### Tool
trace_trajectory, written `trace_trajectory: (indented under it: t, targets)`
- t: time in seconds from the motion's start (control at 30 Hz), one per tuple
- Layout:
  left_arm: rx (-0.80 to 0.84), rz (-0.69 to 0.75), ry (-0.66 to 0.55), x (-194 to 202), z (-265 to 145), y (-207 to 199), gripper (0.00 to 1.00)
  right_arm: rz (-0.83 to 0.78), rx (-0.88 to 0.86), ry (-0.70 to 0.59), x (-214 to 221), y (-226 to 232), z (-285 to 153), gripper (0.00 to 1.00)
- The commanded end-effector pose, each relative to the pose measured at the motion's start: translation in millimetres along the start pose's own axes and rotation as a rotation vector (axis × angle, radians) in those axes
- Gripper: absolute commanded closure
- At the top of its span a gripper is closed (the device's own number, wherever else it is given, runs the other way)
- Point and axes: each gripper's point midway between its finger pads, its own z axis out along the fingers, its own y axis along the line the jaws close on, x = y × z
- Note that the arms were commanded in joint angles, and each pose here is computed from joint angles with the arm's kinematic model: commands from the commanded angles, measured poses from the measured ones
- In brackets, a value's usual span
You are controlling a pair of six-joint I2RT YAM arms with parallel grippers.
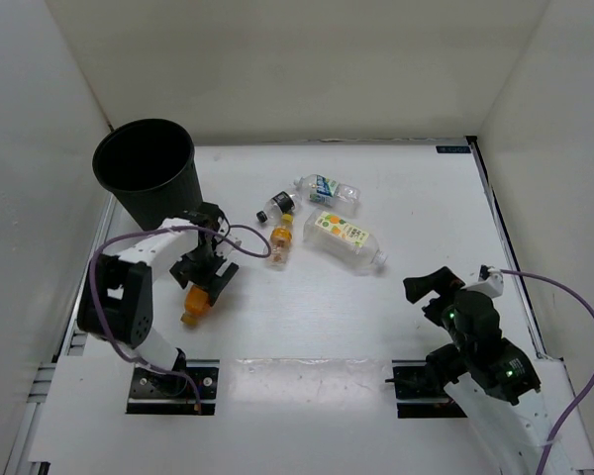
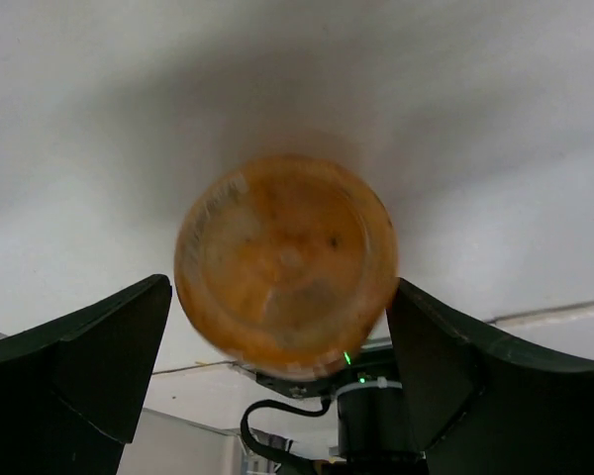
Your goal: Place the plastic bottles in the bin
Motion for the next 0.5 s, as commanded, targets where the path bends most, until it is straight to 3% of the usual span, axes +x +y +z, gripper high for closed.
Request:
trace_trajectory:
  t: [0.0,0.07,0.1,0.17,0.2,0.27,0.33,0.43,0.47]
  targets:
    - [-0.087,-0.022,-0.077,-24.1,-5.1,16.9,0.00,-0.005,-0.012,-0.043,-16.6,11.0,-3.4,0.00]
    - [-0.065,-0.021,-0.072,-26.9,-2.3,13.9,0.08,-0.007,-0.007,-0.039,-17.6,12.3,-3.4,0.00]
    - [-0.053,-0.019,-0.064,-26.8,0.2,12.0,0.22,-0.011,0.002,-0.032,-16.4,11.5,-2.0,0.00]
    - [-0.003,-0.016,-0.034,-26.0,6.6,4.0,0.36,-0.011,0.002,-0.032,-16.8,12.7,-0.7,0.00]
    - [0.023,-0.017,-0.022,-24.8,7.7,3.1,0.50,-0.011,0.002,-0.032,-16.8,12.7,-0.7,0.00]
    - [0.086,-0.025,0.004,-29.3,-0.9,-2.6,0.66,-0.016,-0.007,-0.039,-19.1,16.0,0.8,0.00]
    - [0.158,-0.044,-0.069,-54.6,-27.3,-7.7,0.90,-0.016,-0.008,-0.040,-19.7,17.6,2.1,0.00]
    - [0.258,-0.039,-0.138,-73.6,-75.2,-19.9,0.90,-0.039,-0.007,-0.027,-20.0,21.6,5.4,0.00]
    - [0.254,-0.011,-0.263,-100.4,-114.7,-14.5,0.90,-0.056,0.001,-0.021,-19.5,22.5,9.2,0.00]
